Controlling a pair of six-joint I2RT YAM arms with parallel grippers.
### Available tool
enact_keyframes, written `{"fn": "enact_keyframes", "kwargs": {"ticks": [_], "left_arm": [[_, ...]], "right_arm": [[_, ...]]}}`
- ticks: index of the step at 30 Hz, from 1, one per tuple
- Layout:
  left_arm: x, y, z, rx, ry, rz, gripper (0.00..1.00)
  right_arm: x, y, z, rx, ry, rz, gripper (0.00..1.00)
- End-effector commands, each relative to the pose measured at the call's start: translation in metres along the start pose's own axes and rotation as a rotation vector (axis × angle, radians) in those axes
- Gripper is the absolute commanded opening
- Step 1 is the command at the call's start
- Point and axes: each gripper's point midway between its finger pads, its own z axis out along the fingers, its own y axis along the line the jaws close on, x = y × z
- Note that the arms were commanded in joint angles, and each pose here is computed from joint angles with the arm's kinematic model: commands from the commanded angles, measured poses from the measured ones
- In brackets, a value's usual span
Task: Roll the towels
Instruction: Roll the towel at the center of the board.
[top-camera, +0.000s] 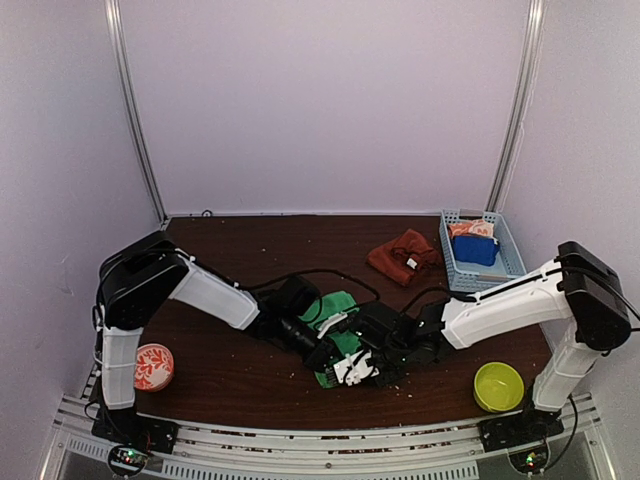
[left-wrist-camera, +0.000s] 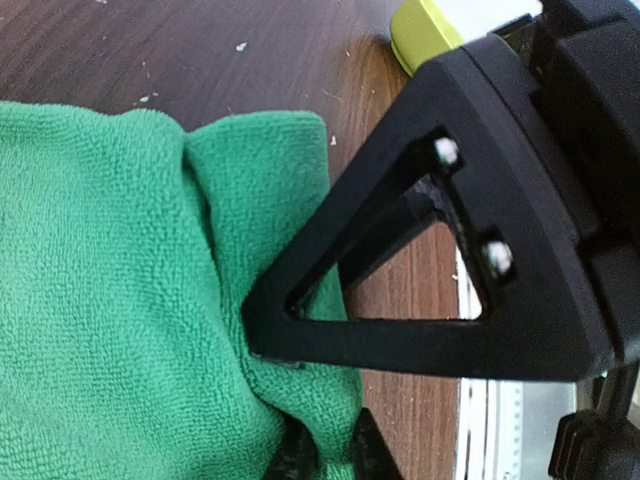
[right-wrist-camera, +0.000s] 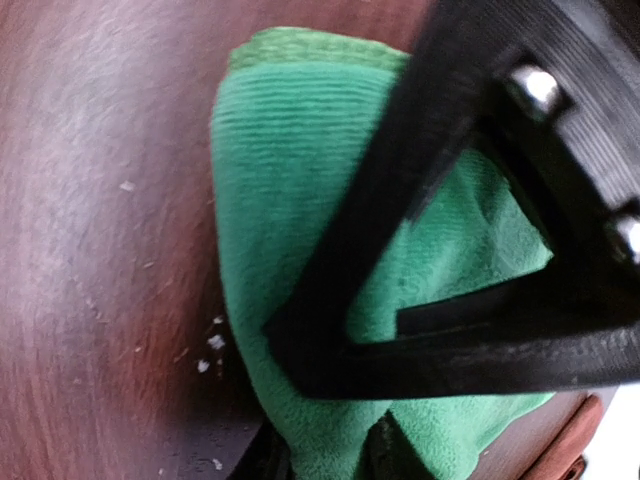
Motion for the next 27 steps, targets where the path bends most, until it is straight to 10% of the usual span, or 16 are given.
{"fn": "enact_keyframes", "kwargs": {"ticks": [1, 8, 19, 27], "left_arm": [[0.04, 0.015, -0.006, -0.124, 0.106, -0.082, 0.22], [-0.001, 0.009, -0.078, -0.434, -0.032, 0.003, 0.57], [-0.049, -0.056, -0.221, -0.894, -0.423, 0.23, 0.58], [-0.06, -0.169, -0.169, -0.705, -0.347, 0.65, 0.6]], "right_arm": [[0.016, 0.033, 0.012, -0.14, 0.069, -0.034, 0.1], [0.001, 0.073, -0.018, -0.445, 0.034, 0.012, 0.0], [-0.014, 0.07, -0.007, -0.844, 0.069, 0.293, 0.0], [-0.004, 0.055, 0.033, -1.049, 0.144, 0.462, 0.0]]}}
